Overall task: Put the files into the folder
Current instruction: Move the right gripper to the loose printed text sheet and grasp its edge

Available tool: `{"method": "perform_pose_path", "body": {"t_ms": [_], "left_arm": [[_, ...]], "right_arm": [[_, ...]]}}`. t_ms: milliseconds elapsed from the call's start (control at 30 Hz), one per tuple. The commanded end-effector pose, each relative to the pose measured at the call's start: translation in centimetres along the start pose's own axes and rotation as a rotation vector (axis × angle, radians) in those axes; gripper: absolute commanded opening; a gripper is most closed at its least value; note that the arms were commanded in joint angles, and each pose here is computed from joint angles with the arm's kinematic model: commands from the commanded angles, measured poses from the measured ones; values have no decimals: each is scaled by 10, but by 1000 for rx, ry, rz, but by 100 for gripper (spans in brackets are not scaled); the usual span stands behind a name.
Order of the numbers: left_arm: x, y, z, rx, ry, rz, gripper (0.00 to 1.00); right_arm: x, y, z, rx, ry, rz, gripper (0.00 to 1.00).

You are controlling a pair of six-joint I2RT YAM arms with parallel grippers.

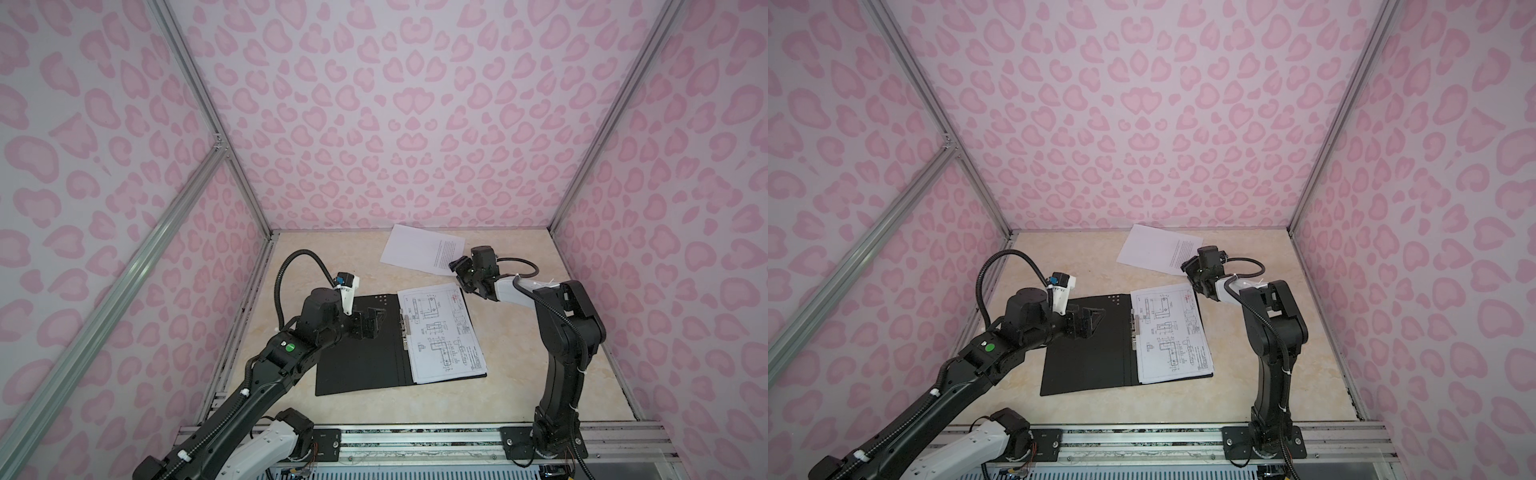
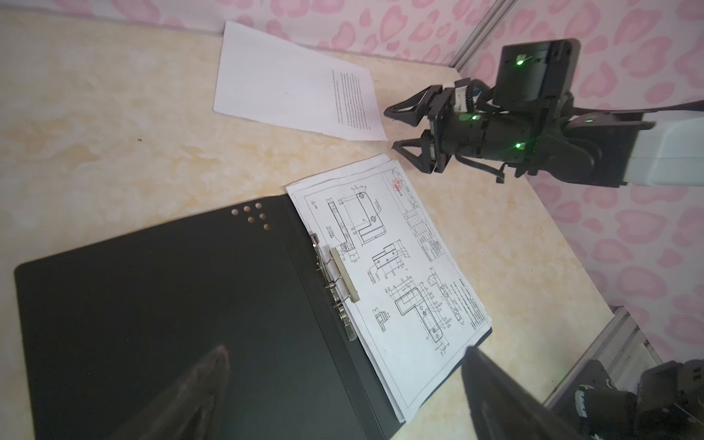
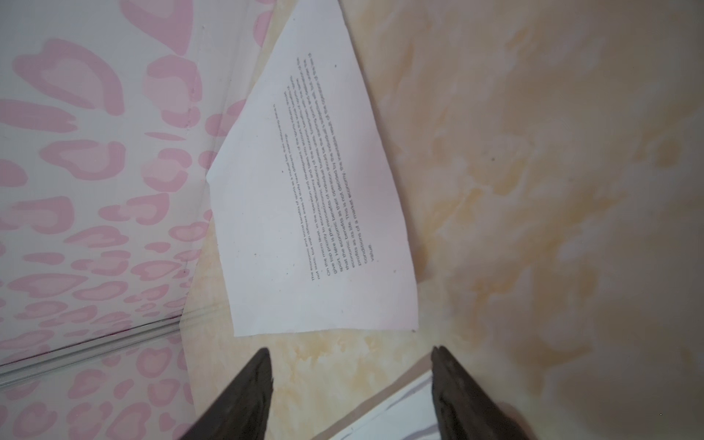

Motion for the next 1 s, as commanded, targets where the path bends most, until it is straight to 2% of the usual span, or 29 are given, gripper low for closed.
{"method": "perform_pose_path", "body": {"t_ms": [0,100,333,433,500,700,867,967], "left_arm": [[-7,3,-1,80,-31,20,98],[-8,4,-3,84,-45,14,99],[-7,2,-7,89,-35,-6,99],[-6,2,-7,88,-36,-7,99],[-5,3,-7,85,-33,-4,99],[-3,5,-9,71,-22,-5,99],[-2,6,-10,66,-18,-6,99],[-2,5,-10,64,-17,-13,99]], "right_arm": [[7,-4,4,35,-39,-44,63],[13,-5,5,50,-48,-61,61],[29,-11,4,96,-53,-86,50],[32,-13,0,122,-49,-92,50],[30,-11,-2,122,-53,-83,54],[9,-11,-1,73,-82,-79,56],[-9,-17,3,-22,-105,-147,57],[-3,-25,1,6,-61,-141,57]]}}
Point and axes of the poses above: each gripper's point midway between its finger pads, its own x axis out along the fingers, its own y axis along the line the jaws close on, z = x × y, the point moved 4 cm from there along -x, back along the fingers
